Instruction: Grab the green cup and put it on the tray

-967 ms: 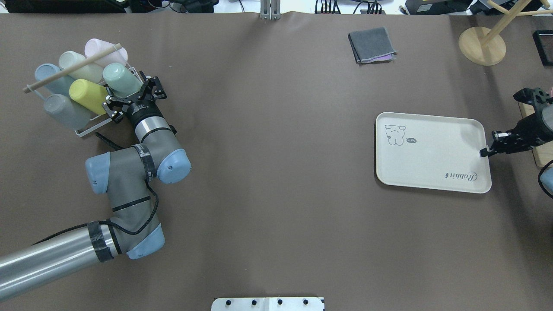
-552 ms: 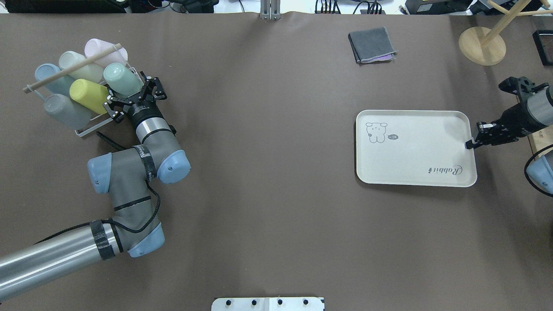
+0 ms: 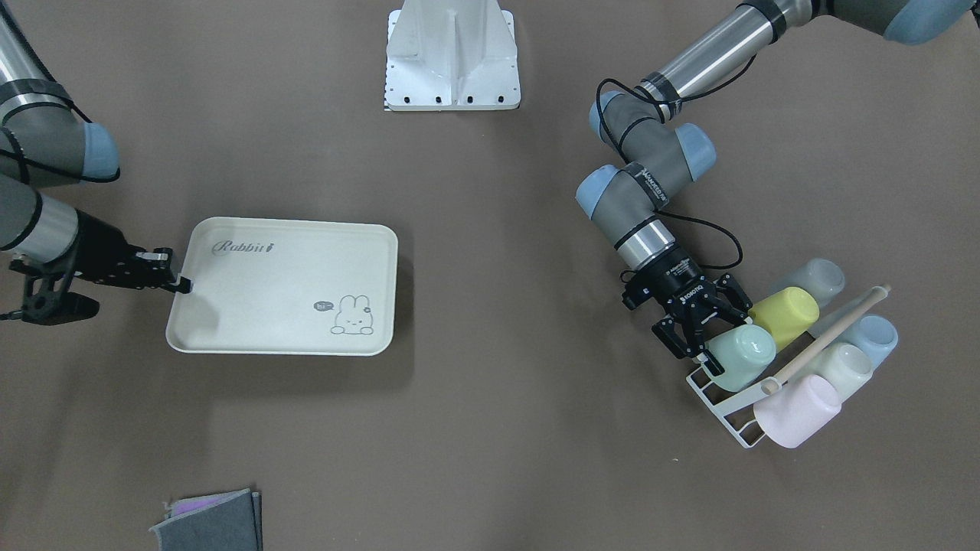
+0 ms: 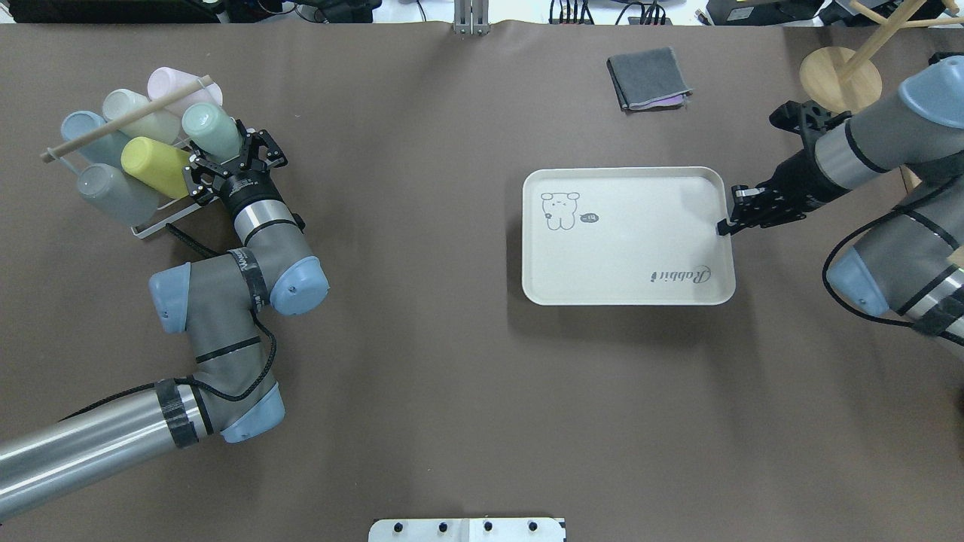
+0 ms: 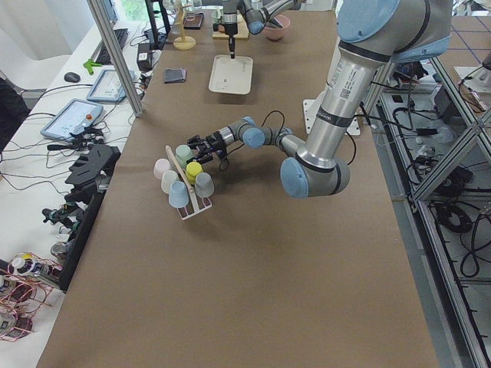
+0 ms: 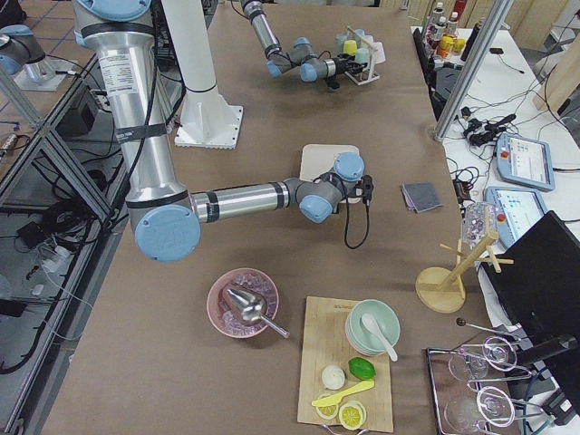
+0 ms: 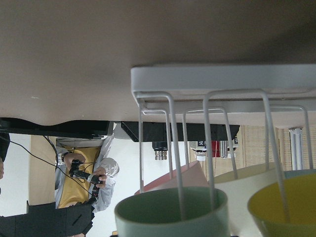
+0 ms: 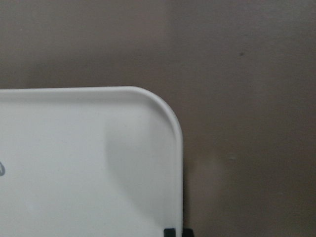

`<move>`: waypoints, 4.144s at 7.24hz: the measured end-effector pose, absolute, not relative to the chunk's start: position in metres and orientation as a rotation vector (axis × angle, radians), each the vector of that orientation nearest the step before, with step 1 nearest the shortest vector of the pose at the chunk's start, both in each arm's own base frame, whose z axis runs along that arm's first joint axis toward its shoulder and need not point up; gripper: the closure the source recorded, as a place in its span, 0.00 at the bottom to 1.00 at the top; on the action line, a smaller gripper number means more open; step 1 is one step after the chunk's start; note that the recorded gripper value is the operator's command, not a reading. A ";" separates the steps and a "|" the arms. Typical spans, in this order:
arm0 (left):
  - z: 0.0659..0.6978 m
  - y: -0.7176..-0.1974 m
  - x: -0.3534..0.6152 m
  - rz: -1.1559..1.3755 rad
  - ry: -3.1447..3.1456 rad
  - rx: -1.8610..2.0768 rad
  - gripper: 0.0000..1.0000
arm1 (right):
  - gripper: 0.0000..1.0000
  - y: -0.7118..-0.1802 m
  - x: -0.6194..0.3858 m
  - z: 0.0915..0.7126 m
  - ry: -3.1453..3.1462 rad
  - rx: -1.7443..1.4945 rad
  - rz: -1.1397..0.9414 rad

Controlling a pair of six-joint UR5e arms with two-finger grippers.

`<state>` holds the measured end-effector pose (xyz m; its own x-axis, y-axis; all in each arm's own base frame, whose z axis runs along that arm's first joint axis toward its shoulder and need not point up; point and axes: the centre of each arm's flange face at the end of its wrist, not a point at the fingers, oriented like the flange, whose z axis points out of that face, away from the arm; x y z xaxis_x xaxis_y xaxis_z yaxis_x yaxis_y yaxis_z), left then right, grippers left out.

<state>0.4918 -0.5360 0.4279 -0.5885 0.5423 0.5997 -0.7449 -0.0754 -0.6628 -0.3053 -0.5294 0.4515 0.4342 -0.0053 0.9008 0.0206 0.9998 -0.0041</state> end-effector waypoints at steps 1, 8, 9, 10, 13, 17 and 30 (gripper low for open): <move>0.428 -0.543 0.483 1.785 -1.277 0.244 0.94 | 1.00 -0.526 -0.340 0.410 -1.102 0.000 -0.031; 0.382 -0.537 0.434 1.785 -1.303 0.278 0.97 | 0.83 -0.516 -0.459 0.312 -1.068 0.061 -0.119; 0.366 -0.528 0.422 1.791 -1.312 0.298 0.97 | 0.13 -0.520 -0.465 0.311 -1.069 0.061 -0.119; 0.349 -0.520 0.409 1.787 -1.319 0.326 0.97 | 0.00 -0.522 -0.467 0.312 -1.069 0.054 -0.114; 0.292 -0.504 0.378 1.597 -1.293 0.567 0.97 | 0.00 -0.525 -0.459 0.310 -1.087 0.013 -0.032; 0.268 -0.502 0.418 1.153 -0.491 1.271 0.97 | 0.00 -0.579 -0.300 0.408 -1.031 0.085 -0.011; 0.278 -0.452 0.563 0.386 1.297 1.379 0.96 | 0.00 -0.473 0.060 0.652 -0.743 -0.044 -0.111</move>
